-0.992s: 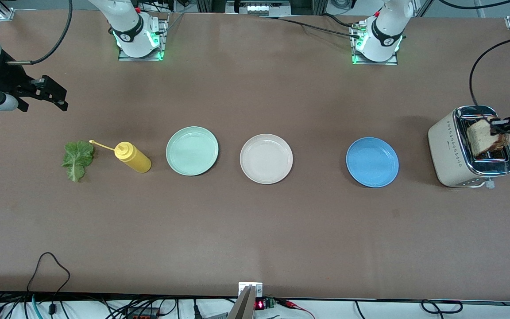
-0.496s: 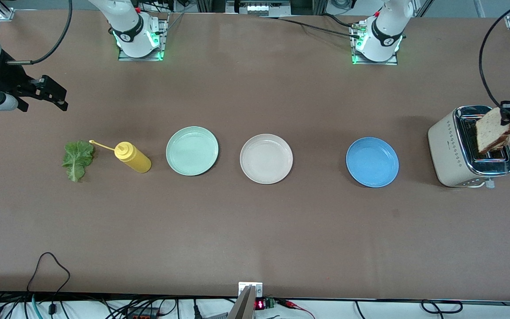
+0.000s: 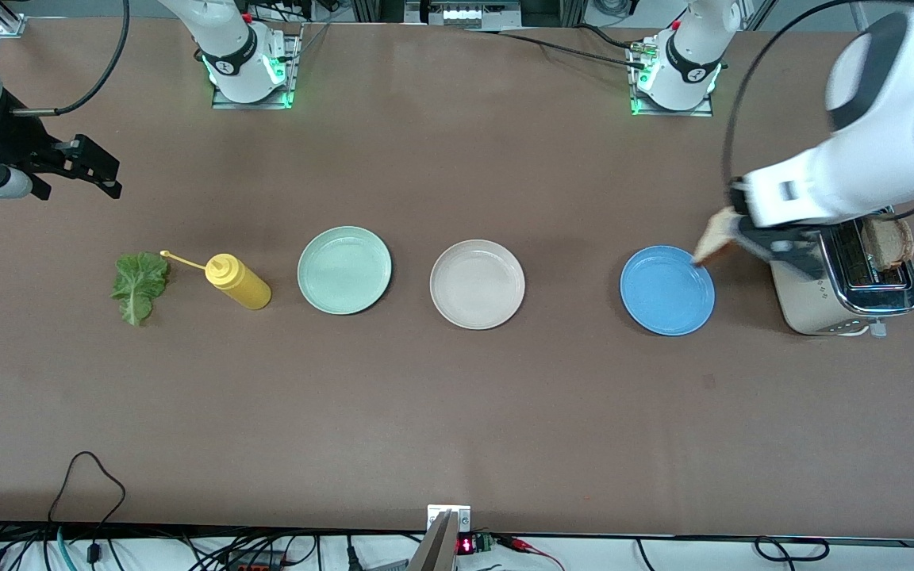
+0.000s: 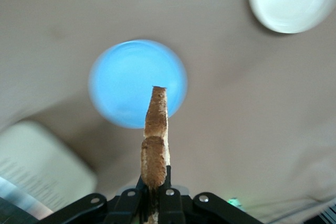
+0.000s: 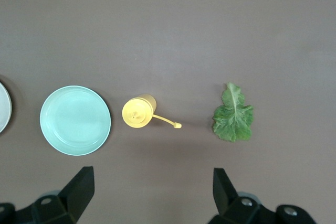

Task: Make sandwich in beige plate with both arms
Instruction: 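Lift the bread slice and carry it over the beige plate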

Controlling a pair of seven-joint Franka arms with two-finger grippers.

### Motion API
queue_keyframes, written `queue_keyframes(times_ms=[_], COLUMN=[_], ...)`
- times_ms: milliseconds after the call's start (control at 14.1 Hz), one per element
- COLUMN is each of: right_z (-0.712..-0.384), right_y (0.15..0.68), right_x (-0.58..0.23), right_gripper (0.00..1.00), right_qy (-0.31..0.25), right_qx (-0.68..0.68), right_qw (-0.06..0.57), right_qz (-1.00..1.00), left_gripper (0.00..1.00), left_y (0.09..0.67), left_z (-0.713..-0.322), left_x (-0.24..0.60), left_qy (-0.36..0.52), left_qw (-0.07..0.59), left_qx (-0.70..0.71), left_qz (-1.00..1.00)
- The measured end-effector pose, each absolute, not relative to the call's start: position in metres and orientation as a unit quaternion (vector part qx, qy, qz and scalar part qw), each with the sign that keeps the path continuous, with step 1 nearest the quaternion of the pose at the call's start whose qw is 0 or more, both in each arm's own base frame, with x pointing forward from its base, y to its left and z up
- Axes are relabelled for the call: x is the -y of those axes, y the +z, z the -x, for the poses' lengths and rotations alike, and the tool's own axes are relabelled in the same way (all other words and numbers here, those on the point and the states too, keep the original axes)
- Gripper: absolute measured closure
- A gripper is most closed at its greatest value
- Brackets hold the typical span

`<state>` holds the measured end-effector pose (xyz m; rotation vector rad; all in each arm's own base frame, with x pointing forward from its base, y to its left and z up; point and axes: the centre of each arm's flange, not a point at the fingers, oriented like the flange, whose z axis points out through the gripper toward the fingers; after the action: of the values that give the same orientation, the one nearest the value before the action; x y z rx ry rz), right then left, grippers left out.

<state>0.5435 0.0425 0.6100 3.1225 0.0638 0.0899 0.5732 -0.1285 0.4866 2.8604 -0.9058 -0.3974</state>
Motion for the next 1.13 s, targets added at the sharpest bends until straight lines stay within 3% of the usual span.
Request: queue_keyframes(times_ms=[496, 850, 1134], right_z=[-0.543, -0.543, -0.546], right_y=[0.61, 0.609, 0.594], right_x=[-0.042, -0.042, -0.037], right_gripper=[0.0, 0.0, 0.0], right_qy=[0.029, 0.028, 0.005], right_qx=[-0.02, -0.02, -0.059], right_qw=[0.009, 0.009, 0.01], right_qz=[-0.999, -0.999, -0.998], left_gripper=[0.91, 0.91, 0.91], left_y=[0.356, 0.282, 0.241], left_z=[-0.616, -0.618, -0.61], left_x=[0.232, 0.296, 0.3], left_qy=[-0.113, -0.094, -0.09], left_qw=[0.356, 0.427, 0.487], left_qx=[0.193, 0.121, 0.108], left_qz=[-0.907, -0.891, -0.862])
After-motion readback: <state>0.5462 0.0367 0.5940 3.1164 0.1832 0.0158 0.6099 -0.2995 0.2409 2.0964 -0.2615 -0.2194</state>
